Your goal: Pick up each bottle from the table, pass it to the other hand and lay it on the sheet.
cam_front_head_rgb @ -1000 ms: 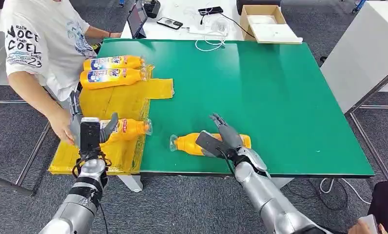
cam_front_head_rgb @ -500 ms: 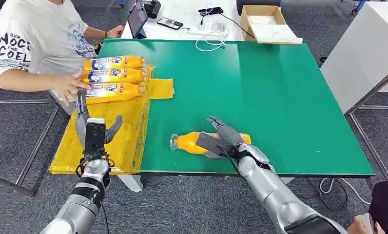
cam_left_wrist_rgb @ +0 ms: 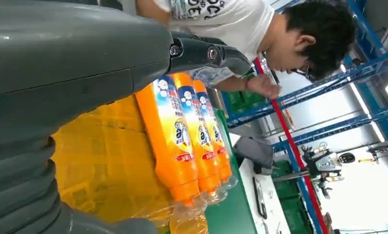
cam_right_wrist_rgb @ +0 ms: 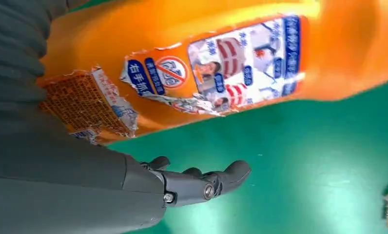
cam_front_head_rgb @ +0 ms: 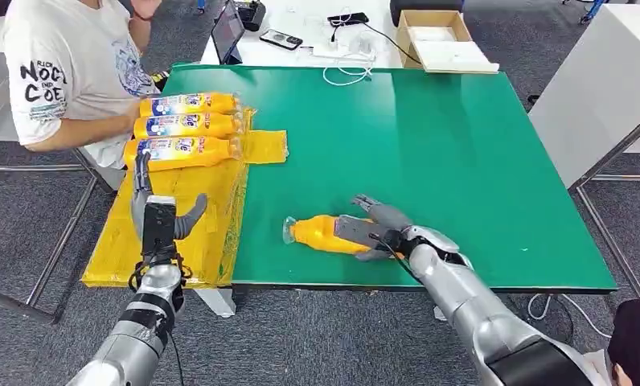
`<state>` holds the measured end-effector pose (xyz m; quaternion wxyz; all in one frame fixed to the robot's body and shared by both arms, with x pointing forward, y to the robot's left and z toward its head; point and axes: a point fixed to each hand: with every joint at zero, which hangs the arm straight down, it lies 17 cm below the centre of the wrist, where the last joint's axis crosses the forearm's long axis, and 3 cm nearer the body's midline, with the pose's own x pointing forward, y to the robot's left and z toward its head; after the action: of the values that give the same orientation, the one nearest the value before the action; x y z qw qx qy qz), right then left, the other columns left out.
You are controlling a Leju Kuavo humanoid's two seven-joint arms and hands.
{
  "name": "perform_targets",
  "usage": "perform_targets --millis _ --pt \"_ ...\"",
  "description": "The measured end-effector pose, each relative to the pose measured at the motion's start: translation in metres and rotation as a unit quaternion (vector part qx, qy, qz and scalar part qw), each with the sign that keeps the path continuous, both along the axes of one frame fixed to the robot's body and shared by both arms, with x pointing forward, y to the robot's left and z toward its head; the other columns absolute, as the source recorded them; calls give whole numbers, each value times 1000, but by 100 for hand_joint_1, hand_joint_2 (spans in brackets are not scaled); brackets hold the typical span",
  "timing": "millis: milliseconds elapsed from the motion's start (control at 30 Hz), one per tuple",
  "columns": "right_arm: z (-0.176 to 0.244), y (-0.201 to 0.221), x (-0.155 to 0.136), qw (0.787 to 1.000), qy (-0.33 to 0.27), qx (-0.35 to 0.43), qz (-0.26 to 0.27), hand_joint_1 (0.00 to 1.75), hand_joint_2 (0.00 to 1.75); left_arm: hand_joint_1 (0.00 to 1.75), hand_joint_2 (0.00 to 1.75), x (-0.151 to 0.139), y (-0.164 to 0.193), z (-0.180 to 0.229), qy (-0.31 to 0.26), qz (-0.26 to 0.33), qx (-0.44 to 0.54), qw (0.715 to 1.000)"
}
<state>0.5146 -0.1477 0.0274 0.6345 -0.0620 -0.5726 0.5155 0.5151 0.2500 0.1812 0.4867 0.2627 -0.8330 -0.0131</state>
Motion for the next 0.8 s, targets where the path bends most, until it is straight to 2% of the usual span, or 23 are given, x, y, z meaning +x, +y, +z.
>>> perform_targets --millis 133,200,233,267,300,400,433,467,800 --pt "-7 -8 0 999 12 -29 5 0 175 0 175 2 -2 -1 3 -2 -3 1000" --pt "-11 -14 0 999 19 -46 5 49 175 0 175 3 -3 -3 6 -4 -6 1000" --pt "-13 -15 -1 998 21 -53 6 133 175 0 175 3 -4 -4 8 -5 -6 1000" --pt "-14 -16 -1 998 22 -58 6 138 175 0 175 3 -5 -5 9 -7 -7 1000" --pt "-16 -17 -2 998 24 -62 6 154 175 0 175 3 -5 -6 11 -7 -8 1000" --pt "-20 -16 -4 997 25 -73 8 159 175 0 175 4 -10 -7 14 -12 -13 1000" --pt "-21 -14 -5 997 25 -75 8 173 175 0 175 4 -11 -8 15 -13 -14 1000" --pt "-22 -13 -5 997 23 -77 7 175 175 0 175 4 -12 -8 16 -13 -16 1000" --pt "-22 3 -7 998 0 -59 0 175 175 0 175 3 -25 -9 18 -25 -15 999"
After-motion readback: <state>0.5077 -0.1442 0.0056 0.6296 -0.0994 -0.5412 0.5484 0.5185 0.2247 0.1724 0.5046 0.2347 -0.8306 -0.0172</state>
